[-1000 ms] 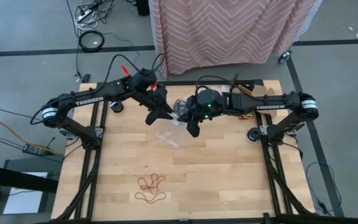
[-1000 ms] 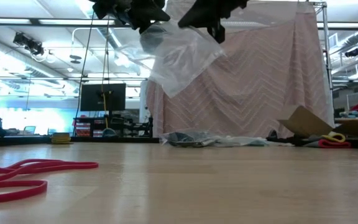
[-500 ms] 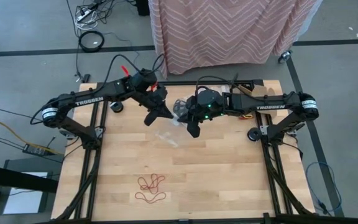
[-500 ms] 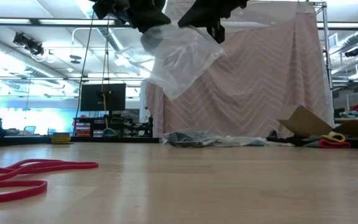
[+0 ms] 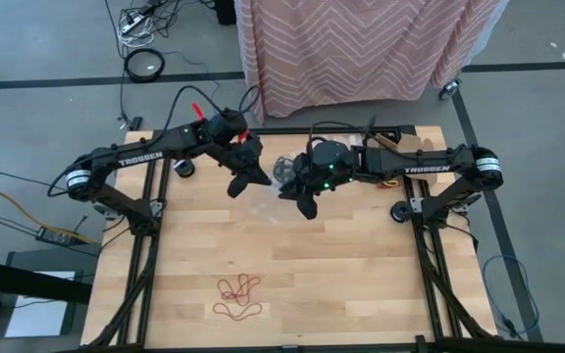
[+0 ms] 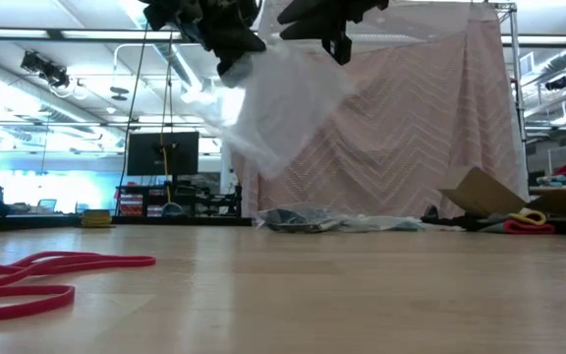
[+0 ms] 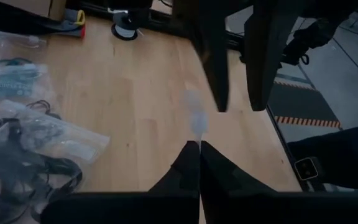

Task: Sort rubber bands
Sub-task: Open the transparent zip bag

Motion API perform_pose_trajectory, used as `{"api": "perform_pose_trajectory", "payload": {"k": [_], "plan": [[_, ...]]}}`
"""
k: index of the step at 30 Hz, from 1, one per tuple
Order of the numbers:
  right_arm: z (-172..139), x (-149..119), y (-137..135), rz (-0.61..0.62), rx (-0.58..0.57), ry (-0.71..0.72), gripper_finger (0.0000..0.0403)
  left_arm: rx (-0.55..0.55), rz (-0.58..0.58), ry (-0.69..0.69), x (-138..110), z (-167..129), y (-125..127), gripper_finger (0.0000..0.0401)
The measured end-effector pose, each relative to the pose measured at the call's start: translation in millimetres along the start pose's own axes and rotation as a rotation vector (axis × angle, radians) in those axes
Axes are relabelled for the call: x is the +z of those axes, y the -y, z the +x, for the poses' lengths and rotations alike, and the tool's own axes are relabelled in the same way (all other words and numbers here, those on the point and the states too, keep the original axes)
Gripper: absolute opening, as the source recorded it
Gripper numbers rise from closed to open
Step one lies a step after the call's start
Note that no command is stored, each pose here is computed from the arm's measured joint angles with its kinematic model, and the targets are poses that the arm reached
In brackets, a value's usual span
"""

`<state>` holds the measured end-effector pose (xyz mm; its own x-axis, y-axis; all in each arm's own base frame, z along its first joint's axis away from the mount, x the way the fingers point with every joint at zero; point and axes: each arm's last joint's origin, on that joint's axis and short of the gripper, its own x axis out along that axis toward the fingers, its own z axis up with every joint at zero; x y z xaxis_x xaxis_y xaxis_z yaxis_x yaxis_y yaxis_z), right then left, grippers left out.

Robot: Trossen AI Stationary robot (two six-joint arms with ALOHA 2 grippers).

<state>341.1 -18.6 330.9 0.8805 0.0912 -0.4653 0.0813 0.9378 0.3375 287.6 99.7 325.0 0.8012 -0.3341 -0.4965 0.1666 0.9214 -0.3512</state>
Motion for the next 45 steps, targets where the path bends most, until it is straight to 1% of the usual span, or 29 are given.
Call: {"api": "perform_pose_trajectory", "payload": {"k": [4, 6, 8, 10, 12, 16, 17, 21, 26, 34, 40, 45], "plan": [[0, 0, 3, 0.014, -0.014, 0.000, 0.0128, 0.001, 0.007, 0.007, 1, -2, 2, 0.0001], [-1, -1, 5, 0.047, -0.025, -0.015, 0.0140, 0.001, 0.015, 0.012, 1, -5, 4, 0.0001], [-1, -1, 7, 0.091, -0.032, -0.022, 0.0143, 0.003, 0.030, 0.009, 1, -8, 6, 0.0001], [-2, -1, 8, 0.111, -0.038, -0.024, 0.0135, 0.010, 0.033, 0.002, 0, -12, 8, 0.0001], [-4, -2, 9, 0.120, -0.078, -0.027, 0.0111, 0.010, 0.030, -0.002, -1, -14, 10, 0.0001], [-4, -6, 10, 0.101, -0.098, -0.065, 0.0023, 0.017, 0.030, -0.002, -1, -18, 13, 0.0000], [-5, -6, 10, 0.094, -0.100, -0.070, 0.0012, 0.021, 0.032, 0.000, -1, -19, 13, 0.0000], [-5, -10, 10, 0.103, -0.100, -0.103, 0.0008, 0.025, 0.042, 0.013, 1, -21, 15, 0.0000], [-5, -9, 10, 0.099, -0.083, -0.104, 0.0002, 0.022, 0.040, 0.011, 0, -20, 15, 0.0000], [-5, -1, 10, 0.071, -0.033, -0.039, 0.0000, -0.002, 0.072, 0.043, 5, -17, 20, 0.0000], [-5, -1, 12, 0.071, -0.043, -0.033, 0.0000, -0.027, 0.093, 0.103, 12, -16, 23, 0.0000], [-5, 1, 14, 0.068, -0.044, -0.011, 0.0000, -0.036, 0.076, 0.096, 11, -16, 23, 0.0000]]}}
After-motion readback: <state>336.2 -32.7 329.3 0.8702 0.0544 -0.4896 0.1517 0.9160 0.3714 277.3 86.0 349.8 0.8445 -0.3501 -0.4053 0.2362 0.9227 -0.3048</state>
